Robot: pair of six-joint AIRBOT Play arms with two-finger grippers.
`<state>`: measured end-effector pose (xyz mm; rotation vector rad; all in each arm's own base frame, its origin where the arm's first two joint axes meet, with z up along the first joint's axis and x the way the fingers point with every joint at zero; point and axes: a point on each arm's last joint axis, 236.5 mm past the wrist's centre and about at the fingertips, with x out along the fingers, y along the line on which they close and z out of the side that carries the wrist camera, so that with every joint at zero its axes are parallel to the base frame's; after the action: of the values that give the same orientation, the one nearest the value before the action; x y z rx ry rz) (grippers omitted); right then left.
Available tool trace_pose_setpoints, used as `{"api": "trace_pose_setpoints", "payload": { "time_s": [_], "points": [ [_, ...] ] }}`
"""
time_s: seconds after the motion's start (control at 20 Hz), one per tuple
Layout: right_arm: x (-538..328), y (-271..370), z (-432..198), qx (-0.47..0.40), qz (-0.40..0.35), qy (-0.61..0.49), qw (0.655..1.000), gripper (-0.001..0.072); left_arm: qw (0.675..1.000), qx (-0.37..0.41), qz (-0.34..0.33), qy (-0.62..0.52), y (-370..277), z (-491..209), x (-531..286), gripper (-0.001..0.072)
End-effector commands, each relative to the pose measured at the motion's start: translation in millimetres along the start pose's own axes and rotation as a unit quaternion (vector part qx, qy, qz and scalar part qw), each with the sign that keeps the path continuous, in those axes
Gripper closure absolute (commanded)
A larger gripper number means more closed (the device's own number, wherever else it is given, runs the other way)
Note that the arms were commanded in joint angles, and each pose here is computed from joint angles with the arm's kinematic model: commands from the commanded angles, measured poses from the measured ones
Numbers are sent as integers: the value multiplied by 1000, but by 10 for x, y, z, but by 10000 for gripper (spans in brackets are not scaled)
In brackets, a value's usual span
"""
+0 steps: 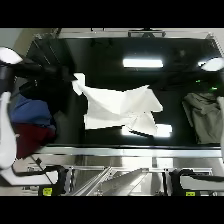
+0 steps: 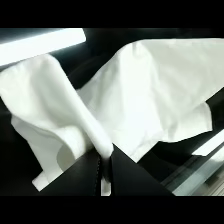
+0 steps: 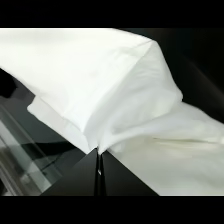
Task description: Fold the shirts.
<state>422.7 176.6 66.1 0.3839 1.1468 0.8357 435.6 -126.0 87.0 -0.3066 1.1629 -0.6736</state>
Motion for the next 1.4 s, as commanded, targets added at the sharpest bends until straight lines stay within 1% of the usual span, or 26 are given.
{"api": "trace_pose_setpoints", "payload": {
  "time_s": [0.0, 0.05, 0.1, 0.15, 0.2, 0.3, 0.4, 0.55, 0.7, 0.75, 0.8, 0.95, 1.05, 1.1, 1.2, 1.25, 1.35],
  "points": [
    [619, -632, -34, 63, -11, 11, 998, 653, 996, -72, -2, 55, 741, -263, 708, 683],
    [674, -728, -24, 74, -13, 7, 997, 409, 994, -88, -1, 62, 903, -314, 837, 680],
    [667, -792, -4, 77, -17, 3, 997, 237, 993, -101, 2, 64, 1039, -337, 925, 452],
    [584, -827, 44, 84, -19, -5, 996, 237, 992, -108, 0, 70, 1137, -341, 973, 125],
    [444, -843, 88, 90, -19, -12, 996, 237, 991, -113, -3, 72, 1224, -303, 971, -11],
    [25, -824, 84, 100, -14, -19, 995, 241, 991, -104, -16, 83, 1258, -214, 849, -11],
    [-339, -809, -128, 115, -21, 2, 993, 247, 991, -85, -28, 98, 1174, -160, 687, -10],
    [-534, -926, -754, 164, -66, 32, 984, 246, 987, -71, -50, 137, 983, -275, 584, -9],
    [-398, -956, -1424, 217, -84, 40, 972, 235, 975, -67, -78, 196, 759, -533, 661, -9],
    [-309, -984, -1618, 234, -92, 37, 967, 98, 970, -69, -86, 216, 690, -642, 725, -9],
    [-228, -1030, -1771, 248, -99, 35, 963, 21, 967, -74, -90, 228, 658, -727, 791, -9],
    [-8, -1235, -2120, 272, -120, 35, 954, 21, 962, -88, -90, 240, 639, -889, 1013, -8],
    [111, -1272, -2190, 268, -117, 43, 955, 21, 961, -93, -90, 243, 640, -926, 1051, -6],
    [175, -1259, -2182, 263, -111, 45, 957, 22, 962, -92, -90, 239, 637, -907, 1062, 51],
    [332, -1189, -2110, 251, -92, 40, 963, 39, 964, -89, -88, 234, 641, -869, 1059, 247],
    [422, -1119, -2073, 244, -77, 39, 966, 88, 965, -87, -87, 232, 637, -851, 1056, 365],
    [556, -972, -2015, 226, -50, 39, 972, 342, 966, -82, -87, 231, 619, -823, 1037, 582]
  ]
}}
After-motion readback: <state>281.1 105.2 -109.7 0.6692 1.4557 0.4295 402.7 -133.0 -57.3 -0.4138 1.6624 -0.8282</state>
